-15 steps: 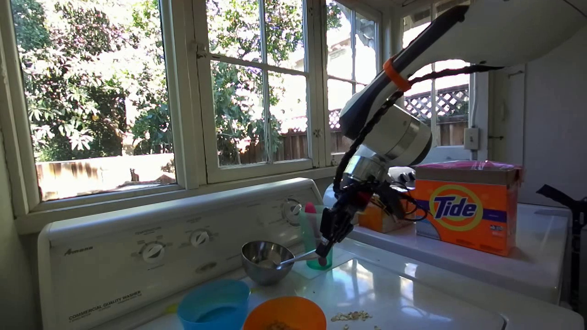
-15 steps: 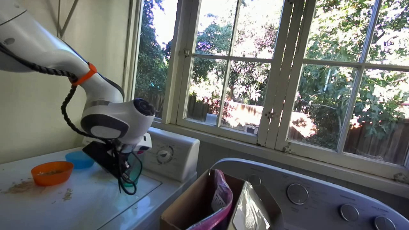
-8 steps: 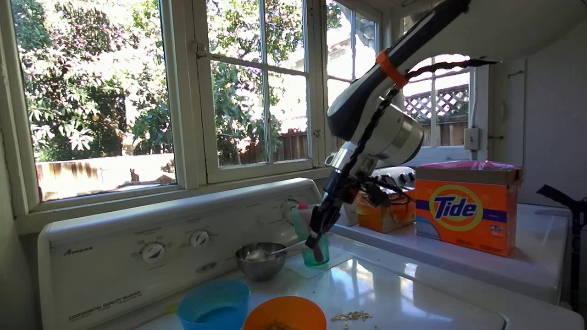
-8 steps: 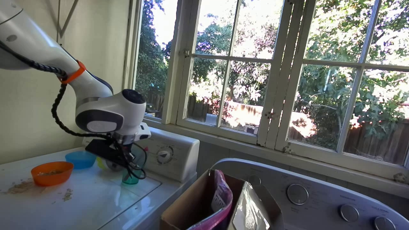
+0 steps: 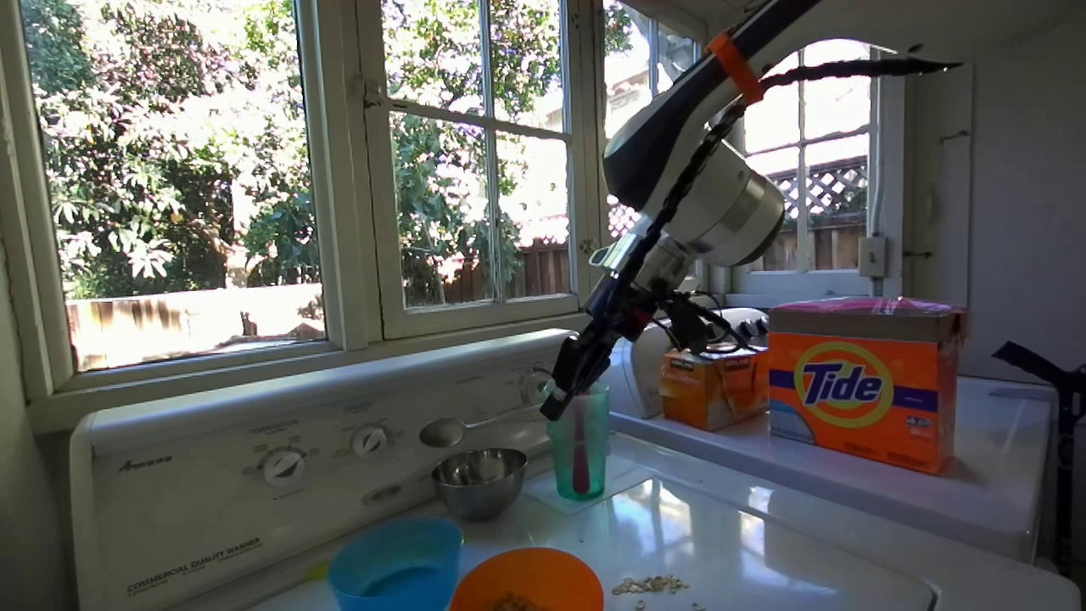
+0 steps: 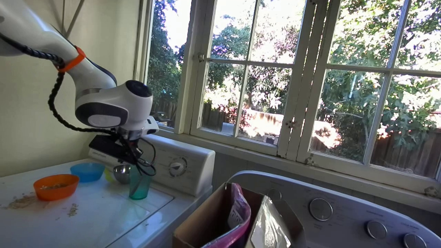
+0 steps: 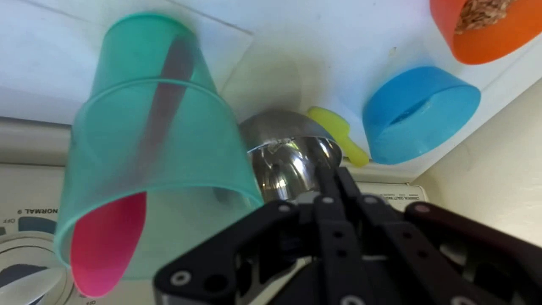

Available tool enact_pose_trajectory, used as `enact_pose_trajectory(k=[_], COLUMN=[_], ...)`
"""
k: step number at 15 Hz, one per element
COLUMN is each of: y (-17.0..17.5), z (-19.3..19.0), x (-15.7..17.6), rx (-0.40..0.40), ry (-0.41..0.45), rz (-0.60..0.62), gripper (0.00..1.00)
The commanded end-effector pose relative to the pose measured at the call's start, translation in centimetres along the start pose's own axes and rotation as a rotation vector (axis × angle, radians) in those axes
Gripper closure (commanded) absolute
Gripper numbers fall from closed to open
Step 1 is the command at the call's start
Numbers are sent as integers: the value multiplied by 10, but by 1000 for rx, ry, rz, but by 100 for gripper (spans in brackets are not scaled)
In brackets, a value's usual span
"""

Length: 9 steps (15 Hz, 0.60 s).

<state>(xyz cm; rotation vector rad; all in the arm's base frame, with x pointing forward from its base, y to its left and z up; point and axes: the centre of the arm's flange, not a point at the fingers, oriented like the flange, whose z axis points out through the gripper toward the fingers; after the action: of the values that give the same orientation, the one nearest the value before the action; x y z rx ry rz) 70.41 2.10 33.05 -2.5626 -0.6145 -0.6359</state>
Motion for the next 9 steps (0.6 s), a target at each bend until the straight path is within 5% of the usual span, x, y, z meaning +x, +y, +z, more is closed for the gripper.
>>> enact_pose_trajectory(k=[1, 5, 9], y=[-22, -47, -53], z=[-34, -67, -99], x=[-26, -60, -95], rx=[105, 317, 373], ry=[-26, -160, -323], rz=[58, 101, 210], gripper=[99, 99, 99])
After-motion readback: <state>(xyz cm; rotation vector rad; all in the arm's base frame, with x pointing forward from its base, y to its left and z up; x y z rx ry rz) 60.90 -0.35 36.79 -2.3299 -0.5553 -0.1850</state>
